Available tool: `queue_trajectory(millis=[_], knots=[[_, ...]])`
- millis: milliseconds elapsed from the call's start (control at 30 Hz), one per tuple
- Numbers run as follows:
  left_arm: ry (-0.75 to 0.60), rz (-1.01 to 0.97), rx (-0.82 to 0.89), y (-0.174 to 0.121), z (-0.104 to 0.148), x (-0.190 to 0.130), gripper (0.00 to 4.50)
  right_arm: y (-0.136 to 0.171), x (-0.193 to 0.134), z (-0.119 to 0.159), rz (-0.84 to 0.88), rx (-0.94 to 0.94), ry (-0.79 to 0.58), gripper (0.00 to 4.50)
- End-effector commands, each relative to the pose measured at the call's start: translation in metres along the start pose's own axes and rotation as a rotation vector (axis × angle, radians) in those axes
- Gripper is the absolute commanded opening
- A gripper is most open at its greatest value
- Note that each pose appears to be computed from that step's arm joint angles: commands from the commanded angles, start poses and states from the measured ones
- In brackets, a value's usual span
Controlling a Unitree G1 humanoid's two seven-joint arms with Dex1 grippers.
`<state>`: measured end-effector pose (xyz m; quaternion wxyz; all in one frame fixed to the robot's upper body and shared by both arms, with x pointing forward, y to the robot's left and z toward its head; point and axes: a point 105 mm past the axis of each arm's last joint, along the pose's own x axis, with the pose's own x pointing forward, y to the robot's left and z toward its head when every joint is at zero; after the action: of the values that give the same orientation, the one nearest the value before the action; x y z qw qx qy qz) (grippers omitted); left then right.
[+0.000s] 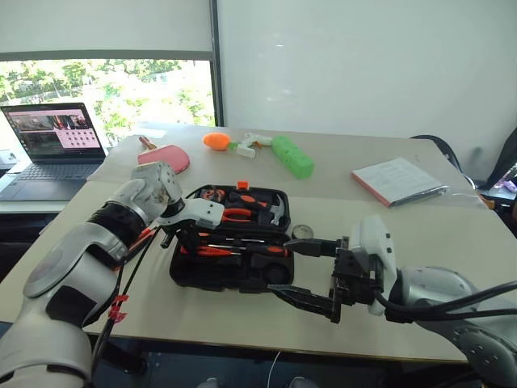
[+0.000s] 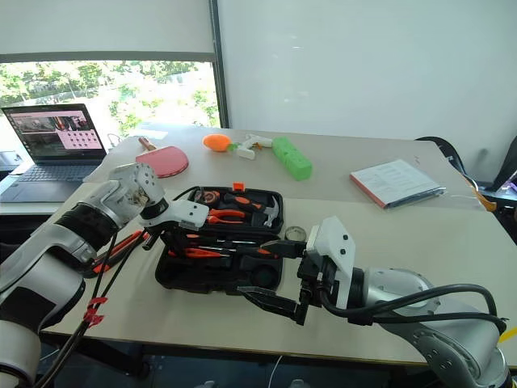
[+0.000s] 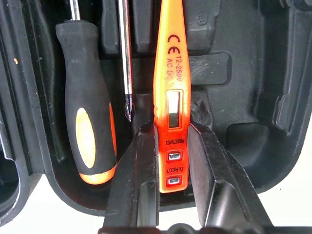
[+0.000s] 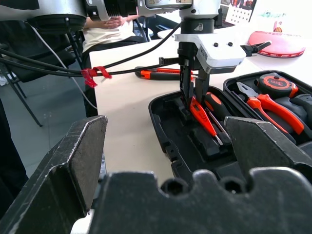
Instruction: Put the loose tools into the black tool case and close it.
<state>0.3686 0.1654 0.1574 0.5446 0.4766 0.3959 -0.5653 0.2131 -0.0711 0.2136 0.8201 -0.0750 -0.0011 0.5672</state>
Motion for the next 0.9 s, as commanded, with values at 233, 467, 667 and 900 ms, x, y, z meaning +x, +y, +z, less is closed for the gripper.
queue_trajectory(millis=[233, 467, 667, 900], knots=[[0.064, -0.003, -0.015, -0.003, -0.015, -0.003, 0.41, 0.004, 0.000, 0.010, 0.007, -0.044, -0.028, 4.50], [0.034, -0.011, -0.023, -0.004, -0.011, -0.001, 0.41, 0.004, 0.002, 0.009, 0.008, -0.039, -0.028, 4.50], [-0.029, -0.008, -0.033, -0.006, -0.003, -0.012, 2.62, 0.005, 0.002, 0.008, 0.015, -0.032, -0.026, 4.50], [-0.086, 0.042, -0.029, -0.005, 0.001, -0.045, 4.42, 0.004, 0.004, 0.006, 0.022, -0.028, -0.024, 4.50]])
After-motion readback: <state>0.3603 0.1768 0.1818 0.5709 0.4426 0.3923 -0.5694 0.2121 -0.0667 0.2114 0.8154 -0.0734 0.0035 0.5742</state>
